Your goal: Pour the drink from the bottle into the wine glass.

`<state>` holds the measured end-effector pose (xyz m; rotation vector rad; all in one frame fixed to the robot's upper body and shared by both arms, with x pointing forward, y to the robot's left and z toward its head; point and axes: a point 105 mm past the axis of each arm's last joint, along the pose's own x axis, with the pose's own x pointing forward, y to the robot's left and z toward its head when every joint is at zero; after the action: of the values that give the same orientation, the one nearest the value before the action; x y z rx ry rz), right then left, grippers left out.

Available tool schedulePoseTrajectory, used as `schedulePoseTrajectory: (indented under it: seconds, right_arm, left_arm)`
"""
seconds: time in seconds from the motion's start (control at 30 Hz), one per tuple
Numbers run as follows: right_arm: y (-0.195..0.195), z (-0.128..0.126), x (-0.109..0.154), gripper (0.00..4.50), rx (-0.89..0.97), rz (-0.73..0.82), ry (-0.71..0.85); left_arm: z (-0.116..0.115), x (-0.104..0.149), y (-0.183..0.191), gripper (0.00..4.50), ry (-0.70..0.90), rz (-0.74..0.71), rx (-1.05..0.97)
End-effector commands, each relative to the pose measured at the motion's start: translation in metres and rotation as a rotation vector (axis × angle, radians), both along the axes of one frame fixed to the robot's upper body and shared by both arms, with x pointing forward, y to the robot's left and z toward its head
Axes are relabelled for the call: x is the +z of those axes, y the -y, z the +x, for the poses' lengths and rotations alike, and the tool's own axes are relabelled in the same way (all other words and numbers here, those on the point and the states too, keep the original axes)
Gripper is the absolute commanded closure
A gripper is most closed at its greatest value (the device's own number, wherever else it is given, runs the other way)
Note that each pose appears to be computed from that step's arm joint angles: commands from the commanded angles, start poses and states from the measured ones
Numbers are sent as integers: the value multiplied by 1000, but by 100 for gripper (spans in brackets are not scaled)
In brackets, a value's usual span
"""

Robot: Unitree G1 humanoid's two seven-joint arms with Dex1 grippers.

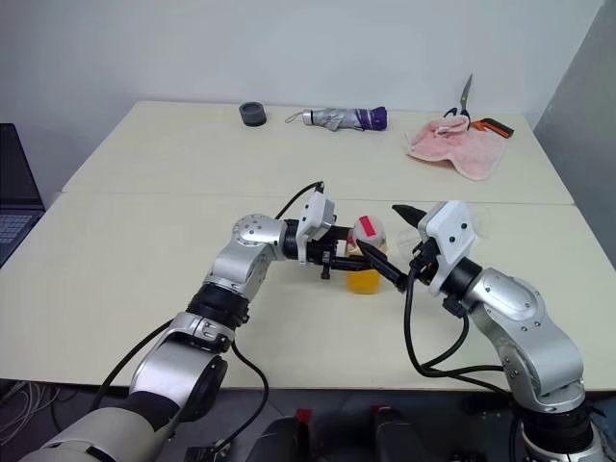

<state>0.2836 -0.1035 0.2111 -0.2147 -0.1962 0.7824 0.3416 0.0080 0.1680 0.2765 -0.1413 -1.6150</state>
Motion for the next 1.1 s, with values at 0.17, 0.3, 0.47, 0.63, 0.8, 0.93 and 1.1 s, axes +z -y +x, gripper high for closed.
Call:
schedulePoseTrajectory:
  seconds: [0.17, 0.3, 0.47, 0.63, 0.8, 0.93, 1.1]
  right_arm:
    - [11, -4, 16, 16, -41, 7, 62]
    - [13, -5, 17, 16, -48, 9, 63]
    - [15, -6, 17, 16, -49, 6, 58]
    - [16, -6, 16, 16, -53, 3, 56]
    - [16, -5, 16, 16, -57, 1, 55]
    - [18, -5, 15, 16, -60, -5, 53]
    - [19, -5, 13, 16, -64, -12, 47]
  left_arm:
    - [-2, 17, -1, 271, 49, -39, -19]
    - [-2, 17, -1, 271, 49, -37, -21]
    - [-2, 16, 0, 271, 49, -36, -23]
    - [-1, 16, 0, 271, 49, -34, -23]
    - [-1, 17, -1, 271, 50, -33, -22]
    - [-1, 17, -1, 271, 51, -33, -21]
    - [-1, 17, -2, 271, 52, -34, -20]
